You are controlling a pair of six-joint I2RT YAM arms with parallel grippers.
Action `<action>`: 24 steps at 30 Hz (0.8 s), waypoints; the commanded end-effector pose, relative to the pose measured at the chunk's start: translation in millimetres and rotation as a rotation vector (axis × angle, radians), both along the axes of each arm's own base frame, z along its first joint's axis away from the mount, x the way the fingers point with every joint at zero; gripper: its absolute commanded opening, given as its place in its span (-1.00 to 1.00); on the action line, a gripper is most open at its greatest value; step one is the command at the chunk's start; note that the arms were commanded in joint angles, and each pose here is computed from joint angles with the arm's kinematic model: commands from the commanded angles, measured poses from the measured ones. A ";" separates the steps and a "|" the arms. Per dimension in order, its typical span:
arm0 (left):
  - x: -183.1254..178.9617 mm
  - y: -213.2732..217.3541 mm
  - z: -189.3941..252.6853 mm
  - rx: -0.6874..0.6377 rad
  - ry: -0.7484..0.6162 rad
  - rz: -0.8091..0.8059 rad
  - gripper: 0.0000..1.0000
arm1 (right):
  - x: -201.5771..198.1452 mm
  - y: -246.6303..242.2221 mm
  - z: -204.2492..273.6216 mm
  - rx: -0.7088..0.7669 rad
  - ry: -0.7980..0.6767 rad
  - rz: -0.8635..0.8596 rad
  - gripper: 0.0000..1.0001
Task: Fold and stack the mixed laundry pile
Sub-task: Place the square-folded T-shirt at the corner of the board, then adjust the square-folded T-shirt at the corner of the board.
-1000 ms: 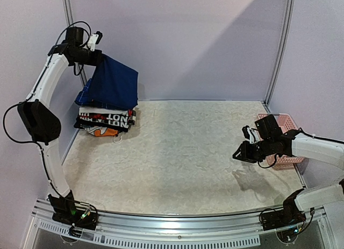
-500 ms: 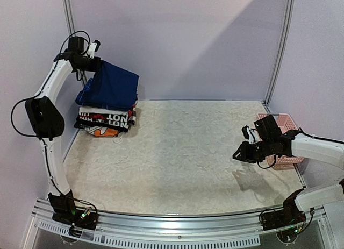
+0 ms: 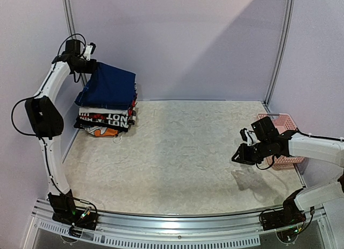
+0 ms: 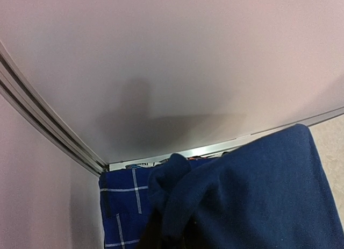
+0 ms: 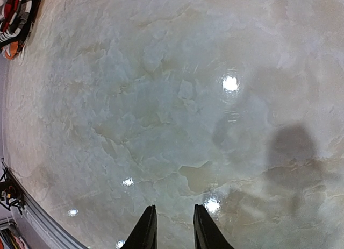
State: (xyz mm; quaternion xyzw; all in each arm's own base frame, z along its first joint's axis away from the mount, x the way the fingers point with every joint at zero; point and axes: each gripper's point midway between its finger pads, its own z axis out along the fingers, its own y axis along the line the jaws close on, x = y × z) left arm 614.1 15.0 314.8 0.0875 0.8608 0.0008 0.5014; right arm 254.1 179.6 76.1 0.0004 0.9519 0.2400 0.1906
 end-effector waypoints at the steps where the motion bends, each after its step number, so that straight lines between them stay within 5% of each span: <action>1: 13.0 29.6 5.8 0.026 -0.053 0.114 -0.49 | 4.9 3.5 5.9 -0.006 -0.021 0.000 -0.51; 4: 13.4 56.4 8.6 0.054 -0.070 0.275 0.65 | 4.7 4.0 6.1 -0.006 -0.022 0.001 -0.51; 5: 11.8 63.0 11.4 0.063 -0.077 0.318 0.94 | 4.3 4.5 6.1 -0.006 -0.021 0.002 -0.51; 6: 9.2 69.4 13.9 0.068 -0.081 0.359 0.99 | 4.4 4.8 6.7 -0.006 -0.022 0.003 -0.51; 11: -8.5 73.5 32.1 0.027 -0.085 0.417 0.97 | 3.5 6.0 10.2 -0.004 -0.032 0.004 -0.51; 17: -43.6 36.2 32.4 -0.189 -0.008 0.313 0.60 | 4.0 12.2 16.6 0.014 -0.051 0.015 -0.51; 24: -54.4 -1.7 -20.1 -0.336 0.198 0.168 0.52 | 1.2 22.9 19.0 0.026 -0.060 0.048 -0.51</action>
